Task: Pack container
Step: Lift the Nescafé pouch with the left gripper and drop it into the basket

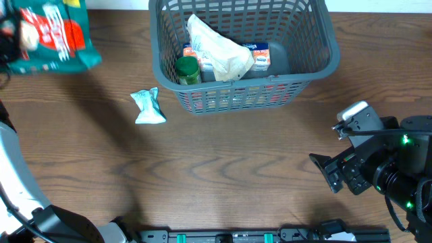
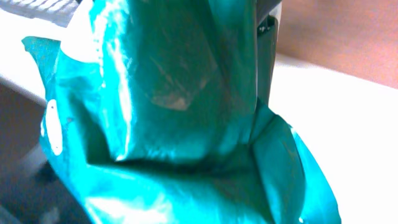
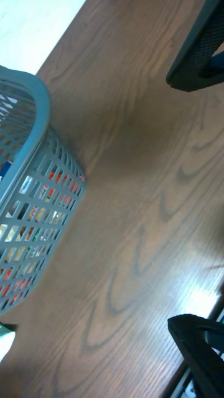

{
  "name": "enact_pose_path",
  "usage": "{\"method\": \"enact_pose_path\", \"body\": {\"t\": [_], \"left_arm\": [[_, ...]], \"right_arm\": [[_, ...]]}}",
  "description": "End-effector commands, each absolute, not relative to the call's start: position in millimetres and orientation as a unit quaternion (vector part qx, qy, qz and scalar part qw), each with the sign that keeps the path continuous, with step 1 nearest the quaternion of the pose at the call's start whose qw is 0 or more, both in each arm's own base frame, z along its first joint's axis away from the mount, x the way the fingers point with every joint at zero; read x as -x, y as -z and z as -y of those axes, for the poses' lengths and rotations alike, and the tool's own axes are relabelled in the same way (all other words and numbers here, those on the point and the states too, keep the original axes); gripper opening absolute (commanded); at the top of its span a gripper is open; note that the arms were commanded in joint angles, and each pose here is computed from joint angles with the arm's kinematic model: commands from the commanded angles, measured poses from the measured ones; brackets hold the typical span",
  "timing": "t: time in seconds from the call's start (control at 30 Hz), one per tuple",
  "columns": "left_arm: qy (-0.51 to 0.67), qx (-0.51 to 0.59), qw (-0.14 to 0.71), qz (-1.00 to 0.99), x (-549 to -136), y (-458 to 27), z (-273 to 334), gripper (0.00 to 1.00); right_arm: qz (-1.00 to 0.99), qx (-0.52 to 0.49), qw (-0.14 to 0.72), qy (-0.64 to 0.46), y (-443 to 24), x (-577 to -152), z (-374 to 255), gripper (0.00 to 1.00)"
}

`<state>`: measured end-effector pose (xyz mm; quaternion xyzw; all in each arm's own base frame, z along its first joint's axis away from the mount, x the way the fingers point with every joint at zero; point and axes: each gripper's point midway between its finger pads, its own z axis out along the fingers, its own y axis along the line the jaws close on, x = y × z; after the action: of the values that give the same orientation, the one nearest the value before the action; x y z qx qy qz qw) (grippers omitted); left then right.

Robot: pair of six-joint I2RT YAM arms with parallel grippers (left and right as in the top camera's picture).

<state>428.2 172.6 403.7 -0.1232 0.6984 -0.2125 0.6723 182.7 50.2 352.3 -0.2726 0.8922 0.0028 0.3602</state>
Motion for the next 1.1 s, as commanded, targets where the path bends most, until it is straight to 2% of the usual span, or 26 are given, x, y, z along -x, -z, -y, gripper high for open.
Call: {"method": "enact_pose_path", "body": {"t": [0.0,0.23,0.67,0.9,1.07], "left_arm": [[0.323,0.086,0.69,-0.642,-408,-473,-124,0.06],[0.375,-0.013,0.725,-0.578,-401,-524,-59,0.06],[0.435,-0.109,0.699,-0.557,-410,-524,59,0.06],[0.456,-0.147,0.669,-0.568,-440,-485,129,0.06],[0.439,-0.128,0.656,-0.6,-476,-441,154,0.06]], "right_arm": [[-0.894,0.267,0.361,-0.003,-353,-183,-50,0.99],[-0.894,0.267,0.36,-0.003,-353,-182,-50,0.99],[-0.894,0.267,0.361,-0.003,-353,-183,-50,0.99],[-0.894,0.267,0.361,-0.003,-353,-183,-50,0.99],[-0.894,0.267,0.361,-0.003,-353,-183,-50,0.99]]}}
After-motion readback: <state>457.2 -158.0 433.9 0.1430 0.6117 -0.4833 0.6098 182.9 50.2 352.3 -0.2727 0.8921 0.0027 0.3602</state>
